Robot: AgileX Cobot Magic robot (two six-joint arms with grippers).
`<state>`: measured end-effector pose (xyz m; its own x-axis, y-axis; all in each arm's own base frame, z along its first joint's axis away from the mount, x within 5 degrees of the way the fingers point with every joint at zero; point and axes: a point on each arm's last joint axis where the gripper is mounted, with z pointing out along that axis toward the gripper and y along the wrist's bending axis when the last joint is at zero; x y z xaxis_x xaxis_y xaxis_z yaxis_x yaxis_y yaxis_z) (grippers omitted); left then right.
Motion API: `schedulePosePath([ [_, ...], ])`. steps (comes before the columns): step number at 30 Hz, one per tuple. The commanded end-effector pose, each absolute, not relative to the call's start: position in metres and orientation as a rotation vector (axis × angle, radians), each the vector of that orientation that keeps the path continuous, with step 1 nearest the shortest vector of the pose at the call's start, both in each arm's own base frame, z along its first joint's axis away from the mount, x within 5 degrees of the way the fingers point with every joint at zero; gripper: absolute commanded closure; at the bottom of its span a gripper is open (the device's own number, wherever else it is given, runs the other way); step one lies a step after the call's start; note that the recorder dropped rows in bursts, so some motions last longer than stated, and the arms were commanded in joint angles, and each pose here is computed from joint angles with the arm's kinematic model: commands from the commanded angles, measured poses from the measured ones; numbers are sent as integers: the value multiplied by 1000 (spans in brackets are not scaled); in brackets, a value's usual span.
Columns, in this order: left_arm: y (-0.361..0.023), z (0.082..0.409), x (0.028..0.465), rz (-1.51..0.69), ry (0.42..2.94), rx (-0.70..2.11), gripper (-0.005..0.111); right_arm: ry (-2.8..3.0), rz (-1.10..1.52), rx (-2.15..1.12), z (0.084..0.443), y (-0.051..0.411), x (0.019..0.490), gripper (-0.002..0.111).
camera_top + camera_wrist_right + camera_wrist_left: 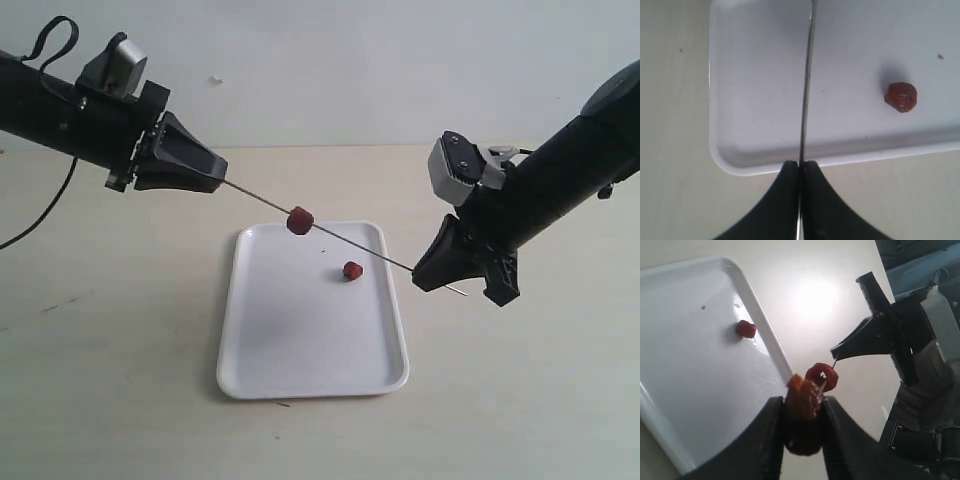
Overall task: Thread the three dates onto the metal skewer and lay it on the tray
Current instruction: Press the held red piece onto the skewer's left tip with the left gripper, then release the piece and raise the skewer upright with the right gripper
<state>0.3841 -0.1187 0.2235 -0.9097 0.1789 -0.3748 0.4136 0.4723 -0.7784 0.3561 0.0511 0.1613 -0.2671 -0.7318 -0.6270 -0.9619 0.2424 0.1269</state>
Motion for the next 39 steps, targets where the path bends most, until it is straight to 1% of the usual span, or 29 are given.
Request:
schedulePosePath([
  [1, -129, 225, 381, -1432, 2471, 540, 80, 2039, 730, -1523, 165, 53, 357, 108],
  [11, -142, 225, 377, -1448, 2455, 597, 80, 2036, 737, -1504, 166, 54, 358, 108],
  [28, -143, 226, 377, -1462, 2445, 583, 80, 2018, 775, -1408, 170, 58, 361, 108],
  [35, -149, 227, 375, -1469, 2440, 606, 80, 2013, 788, -1380, 172, 59, 362, 108],
  [37, -149, 227, 375, -1469, 2440, 606, 79, 2016, 790, -1376, 172, 59, 362, 108],
  [39, -149, 227, 375, -1469, 2440, 606, 72, 2019, 783, -1383, 171, 59, 362, 108],
])
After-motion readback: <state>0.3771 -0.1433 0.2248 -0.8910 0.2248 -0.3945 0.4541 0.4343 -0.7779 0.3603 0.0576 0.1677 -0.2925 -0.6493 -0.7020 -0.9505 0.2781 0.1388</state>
